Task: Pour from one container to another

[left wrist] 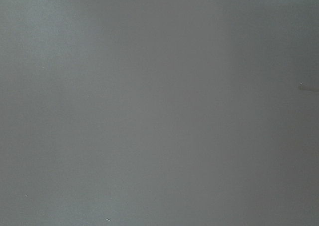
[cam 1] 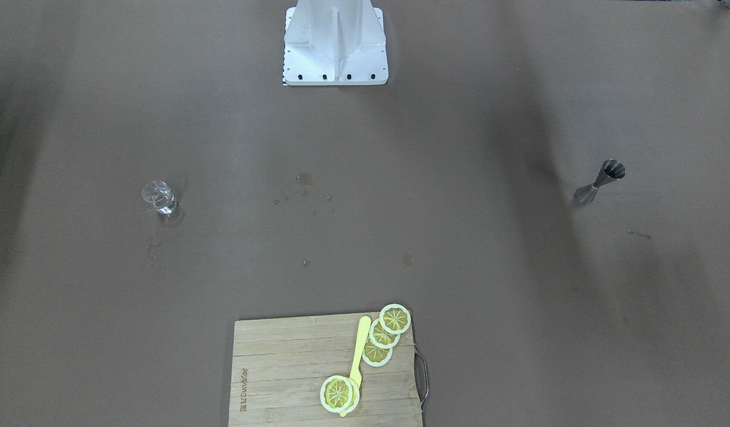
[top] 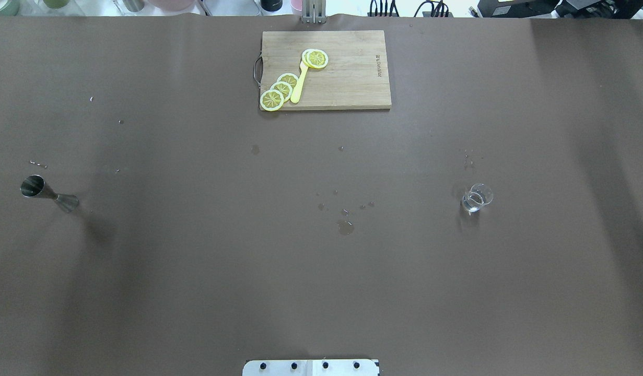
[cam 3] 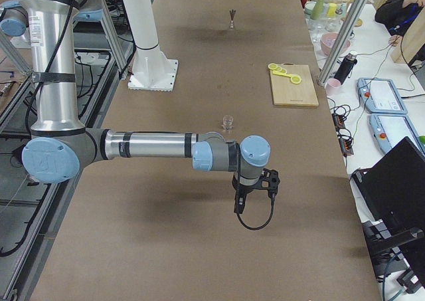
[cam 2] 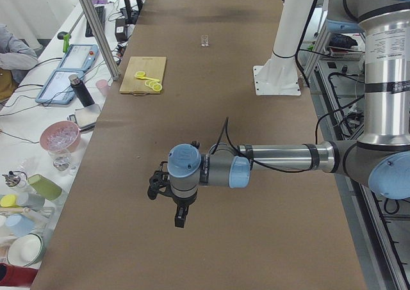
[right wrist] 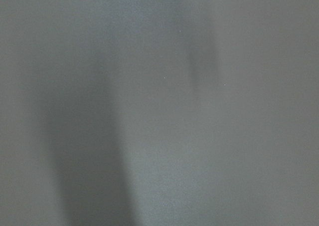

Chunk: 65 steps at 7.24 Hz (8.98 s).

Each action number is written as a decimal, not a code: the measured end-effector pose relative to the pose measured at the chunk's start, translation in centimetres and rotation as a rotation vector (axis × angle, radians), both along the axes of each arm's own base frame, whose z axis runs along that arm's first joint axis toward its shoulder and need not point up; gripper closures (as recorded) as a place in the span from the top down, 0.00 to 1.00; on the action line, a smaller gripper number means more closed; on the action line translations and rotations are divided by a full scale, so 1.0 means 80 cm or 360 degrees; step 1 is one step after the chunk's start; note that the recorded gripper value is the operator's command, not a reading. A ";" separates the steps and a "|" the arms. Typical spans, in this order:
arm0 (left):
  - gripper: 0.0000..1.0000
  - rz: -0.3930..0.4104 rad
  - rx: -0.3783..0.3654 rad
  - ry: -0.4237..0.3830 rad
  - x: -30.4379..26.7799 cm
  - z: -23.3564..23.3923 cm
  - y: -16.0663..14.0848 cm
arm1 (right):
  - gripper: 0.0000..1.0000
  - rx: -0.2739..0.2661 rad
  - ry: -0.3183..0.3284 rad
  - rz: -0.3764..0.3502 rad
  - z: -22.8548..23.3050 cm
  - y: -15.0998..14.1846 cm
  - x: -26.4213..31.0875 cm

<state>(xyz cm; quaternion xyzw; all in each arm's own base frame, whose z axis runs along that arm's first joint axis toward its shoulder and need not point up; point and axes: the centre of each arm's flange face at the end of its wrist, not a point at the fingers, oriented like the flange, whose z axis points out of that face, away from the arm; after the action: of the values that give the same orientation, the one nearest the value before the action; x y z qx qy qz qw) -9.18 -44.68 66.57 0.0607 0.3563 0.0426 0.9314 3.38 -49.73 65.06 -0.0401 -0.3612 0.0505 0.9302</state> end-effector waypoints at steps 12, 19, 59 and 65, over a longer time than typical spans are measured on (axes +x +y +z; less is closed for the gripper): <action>0.99 0.0000 -0.0010 -0.0004 0.000 0.009 0.000 | 1.00 0.0020 0.0003 0.0010 -0.012 -0.008 0.000; 0.99 0.0003 -0.0011 0.0001 0.000 0.009 0.001 | 1.00 0.0035 0.0036 0.0008 -0.012 -0.010 0.003; 0.99 0.0133 0.1253 0.0225 0.097 -0.090 -0.040 | 1.00 0.2489 -0.0778 -0.1244 -0.110 0.043 -0.374; 0.99 0.0100 0.1701 -0.0008 0.229 -0.243 -0.099 | 1.00 0.2488 -0.0872 -0.1306 -0.125 0.037 -0.427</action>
<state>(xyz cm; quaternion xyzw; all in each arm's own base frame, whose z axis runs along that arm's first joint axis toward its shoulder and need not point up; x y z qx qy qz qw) 9.18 -52.60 47.13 0.5158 0.2843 0.2462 0.7697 -30.82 -46.76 55.06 0.4639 -0.4575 -0.5524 0.5199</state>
